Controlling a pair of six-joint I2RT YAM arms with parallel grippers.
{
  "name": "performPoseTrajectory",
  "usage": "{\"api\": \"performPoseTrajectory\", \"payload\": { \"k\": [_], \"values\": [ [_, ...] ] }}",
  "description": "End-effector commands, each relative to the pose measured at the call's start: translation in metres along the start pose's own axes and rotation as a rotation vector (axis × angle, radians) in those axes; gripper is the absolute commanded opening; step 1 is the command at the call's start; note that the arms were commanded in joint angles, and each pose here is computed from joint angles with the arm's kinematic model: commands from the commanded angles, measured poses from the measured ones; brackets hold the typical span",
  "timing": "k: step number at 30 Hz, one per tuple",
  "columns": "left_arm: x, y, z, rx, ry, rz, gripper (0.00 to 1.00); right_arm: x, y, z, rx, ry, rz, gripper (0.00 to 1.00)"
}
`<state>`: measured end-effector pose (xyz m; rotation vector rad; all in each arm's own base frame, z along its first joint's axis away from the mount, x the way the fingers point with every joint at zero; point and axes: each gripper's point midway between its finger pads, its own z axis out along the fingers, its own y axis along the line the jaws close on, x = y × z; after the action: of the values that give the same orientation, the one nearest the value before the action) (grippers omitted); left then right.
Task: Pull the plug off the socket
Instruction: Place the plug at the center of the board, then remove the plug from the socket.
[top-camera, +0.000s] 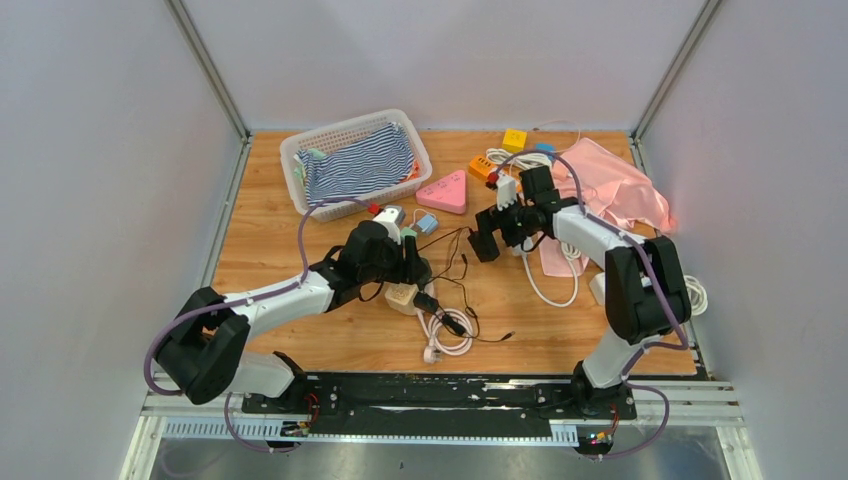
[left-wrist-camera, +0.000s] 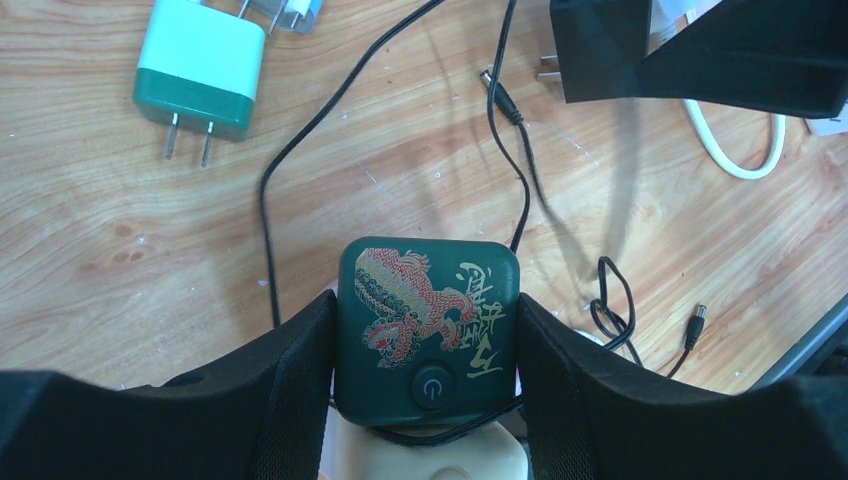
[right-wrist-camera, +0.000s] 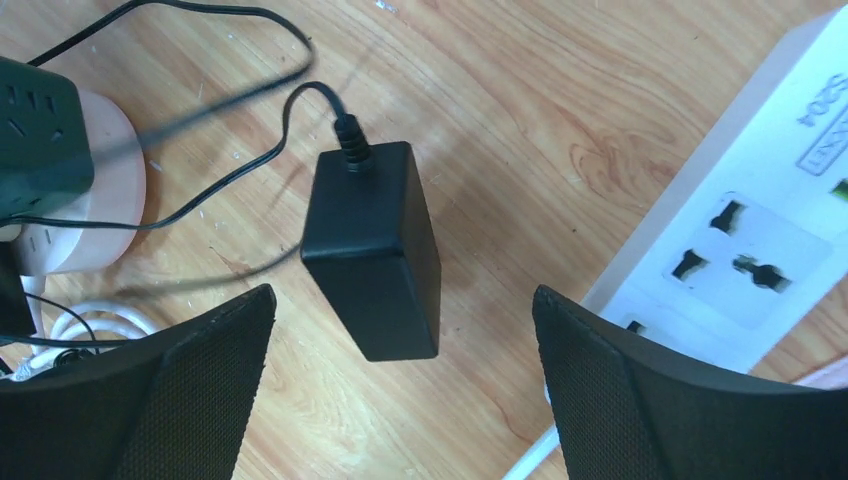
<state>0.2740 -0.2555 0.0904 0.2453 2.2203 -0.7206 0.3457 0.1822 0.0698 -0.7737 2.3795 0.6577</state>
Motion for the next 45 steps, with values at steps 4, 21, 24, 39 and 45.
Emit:
{"api": "performPoseTrajectory", "payload": {
  "k": [4, 21, 24, 39, 45],
  "values": [
    [-0.01, -0.003, -0.003, 0.006, -0.017, 0.009, 0.16, -0.032, 0.0, -0.051, 0.094, -0.099, -0.163, 0.99],
    [-0.043, -0.028, -0.019, 0.088, -0.093, 0.007, 0.54, 0.008, 0.169, -0.116, -0.663, -0.374, -0.71, 0.99],
    [-0.049, -0.028, -0.023, 0.081, -0.108, 0.017, 0.6, 0.015, 0.172, -0.114, -0.668, -0.371, -0.742, 1.0],
    [-0.051, -0.018, -0.038, 0.034, -0.116, 0.062, 0.73, 0.04, 0.184, -0.078, -0.629, -0.226, -0.852, 1.0],
    [-0.041, -0.02, -0.065, 0.092, -0.156, 0.104, 0.74, 0.045, 0.183, -0.06, -0.56, -0.161, -0.875, 0.99]
  ]
}}
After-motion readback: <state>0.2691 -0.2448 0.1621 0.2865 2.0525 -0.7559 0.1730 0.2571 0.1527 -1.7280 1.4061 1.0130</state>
